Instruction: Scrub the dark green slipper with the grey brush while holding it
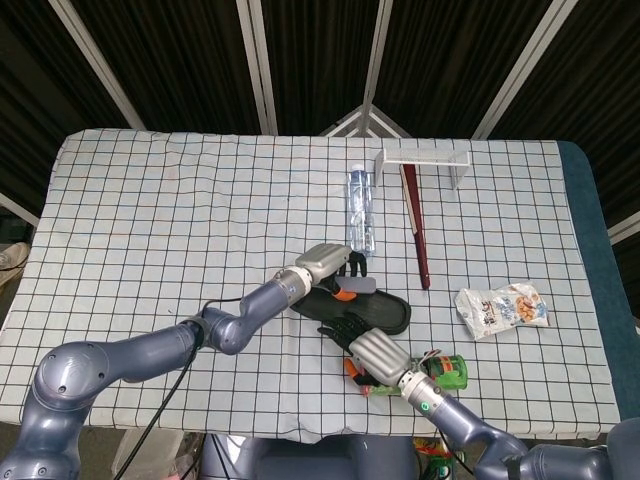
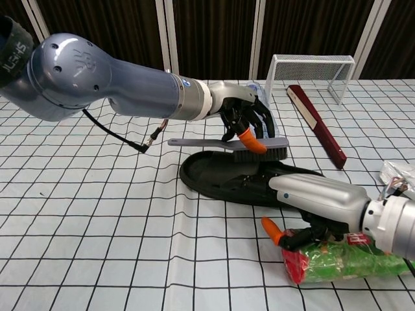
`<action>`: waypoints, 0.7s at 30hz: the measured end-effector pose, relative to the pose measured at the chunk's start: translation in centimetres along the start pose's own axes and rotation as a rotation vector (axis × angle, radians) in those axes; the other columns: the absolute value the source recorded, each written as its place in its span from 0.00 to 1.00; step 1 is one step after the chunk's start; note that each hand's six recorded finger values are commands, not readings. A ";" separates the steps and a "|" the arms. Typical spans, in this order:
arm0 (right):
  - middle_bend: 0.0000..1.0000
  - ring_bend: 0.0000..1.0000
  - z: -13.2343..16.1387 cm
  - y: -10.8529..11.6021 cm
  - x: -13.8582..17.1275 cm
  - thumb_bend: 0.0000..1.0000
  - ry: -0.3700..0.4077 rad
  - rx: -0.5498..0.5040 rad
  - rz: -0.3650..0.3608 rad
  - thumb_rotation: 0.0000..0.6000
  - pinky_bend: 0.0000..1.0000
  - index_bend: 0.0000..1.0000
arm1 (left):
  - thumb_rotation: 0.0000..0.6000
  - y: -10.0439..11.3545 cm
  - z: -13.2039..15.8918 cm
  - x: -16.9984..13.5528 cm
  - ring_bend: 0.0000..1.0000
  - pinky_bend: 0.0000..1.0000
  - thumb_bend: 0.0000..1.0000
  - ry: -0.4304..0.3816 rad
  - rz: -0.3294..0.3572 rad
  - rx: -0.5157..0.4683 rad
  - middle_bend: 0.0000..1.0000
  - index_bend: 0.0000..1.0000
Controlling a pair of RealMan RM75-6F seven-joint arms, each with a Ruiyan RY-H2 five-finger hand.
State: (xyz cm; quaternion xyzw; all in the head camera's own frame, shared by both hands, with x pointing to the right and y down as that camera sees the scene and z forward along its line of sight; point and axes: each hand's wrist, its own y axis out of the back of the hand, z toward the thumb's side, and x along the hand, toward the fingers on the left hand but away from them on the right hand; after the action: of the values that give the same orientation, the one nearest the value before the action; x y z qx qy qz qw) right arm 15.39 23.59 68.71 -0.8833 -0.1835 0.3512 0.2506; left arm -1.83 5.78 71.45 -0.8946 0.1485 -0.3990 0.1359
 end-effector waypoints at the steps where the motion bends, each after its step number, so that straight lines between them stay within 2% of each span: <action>1: 0.07 0.00 0.1 0.0 0.0 0.77 0.001 0.000 0.000 1.00 0.00 0.00 | 1.00 0.0 0.0 0.0 0.50 0.60 0.82 0.001 -0.007 -0.002 0.64 0.56; 10: 0.07 0.00 0.1 0.2 0.2 0.77 0.000 0.000 -0.007 1.00 0.00 0.00 | 1.00 0.7 -1.2 -1.3 0.50 0.61 0.82 0.023 -0.033 0.036 0.64 0.56; 21: 0.07 0.00 -0.3 0.2 0.3 0.77 -0.015 -0.005 -0.008 1.00 0.00 0.00 | 1.00 1.5 -4.7 -4.0 0.50 0.61 0.87 0.112 -0.094 0.103 0.64 0.56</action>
State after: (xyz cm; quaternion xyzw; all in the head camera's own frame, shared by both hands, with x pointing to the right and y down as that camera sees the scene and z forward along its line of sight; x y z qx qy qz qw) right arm 15.81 23.50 68.67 -0.8804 -0.1900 0.3564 0.2484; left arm -8.16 5.33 71.29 -0.8687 0.0928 -0.4614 0.1543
